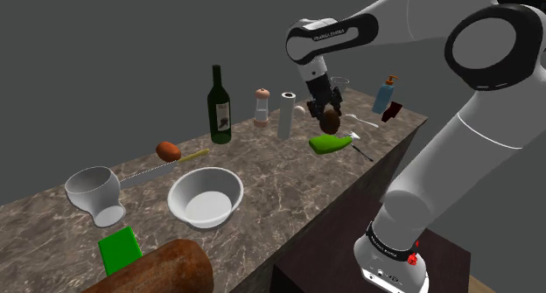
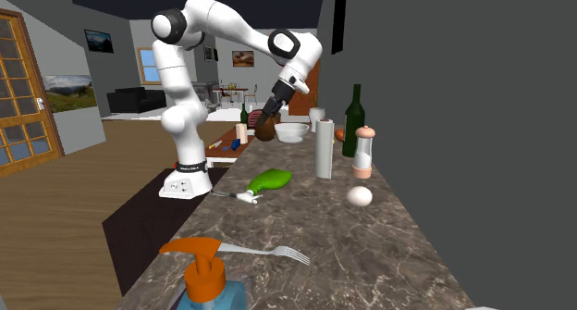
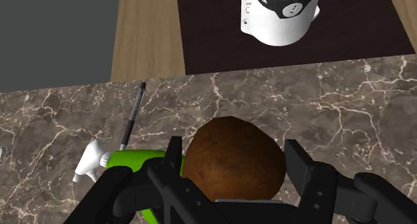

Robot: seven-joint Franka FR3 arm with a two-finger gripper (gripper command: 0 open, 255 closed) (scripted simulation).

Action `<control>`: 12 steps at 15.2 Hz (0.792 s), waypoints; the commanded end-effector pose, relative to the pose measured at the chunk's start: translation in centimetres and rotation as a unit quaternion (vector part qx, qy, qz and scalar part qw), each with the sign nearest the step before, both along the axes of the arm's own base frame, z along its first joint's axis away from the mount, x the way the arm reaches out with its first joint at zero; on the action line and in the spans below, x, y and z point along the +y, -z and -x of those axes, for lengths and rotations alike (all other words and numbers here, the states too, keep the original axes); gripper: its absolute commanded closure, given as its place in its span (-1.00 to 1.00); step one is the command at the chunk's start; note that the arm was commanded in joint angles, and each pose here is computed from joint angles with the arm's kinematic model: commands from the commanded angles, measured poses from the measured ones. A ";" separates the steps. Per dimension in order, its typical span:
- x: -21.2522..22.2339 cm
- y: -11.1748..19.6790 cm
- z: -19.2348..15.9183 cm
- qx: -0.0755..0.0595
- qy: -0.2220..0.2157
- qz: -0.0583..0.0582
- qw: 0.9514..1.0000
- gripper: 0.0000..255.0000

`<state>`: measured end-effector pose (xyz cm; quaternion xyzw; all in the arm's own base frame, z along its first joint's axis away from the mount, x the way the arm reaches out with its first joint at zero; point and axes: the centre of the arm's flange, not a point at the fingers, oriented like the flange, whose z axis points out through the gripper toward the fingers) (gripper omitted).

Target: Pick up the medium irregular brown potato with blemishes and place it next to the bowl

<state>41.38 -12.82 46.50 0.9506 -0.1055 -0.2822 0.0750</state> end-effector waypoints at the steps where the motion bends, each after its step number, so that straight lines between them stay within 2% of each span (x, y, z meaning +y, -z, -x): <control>1: 2.8 0.1 0.9 0.000 0.000 0.000 1.000 1.00; 12: 16.8 0.1 4.4 0.000 0.000 0.000 1.000 1.00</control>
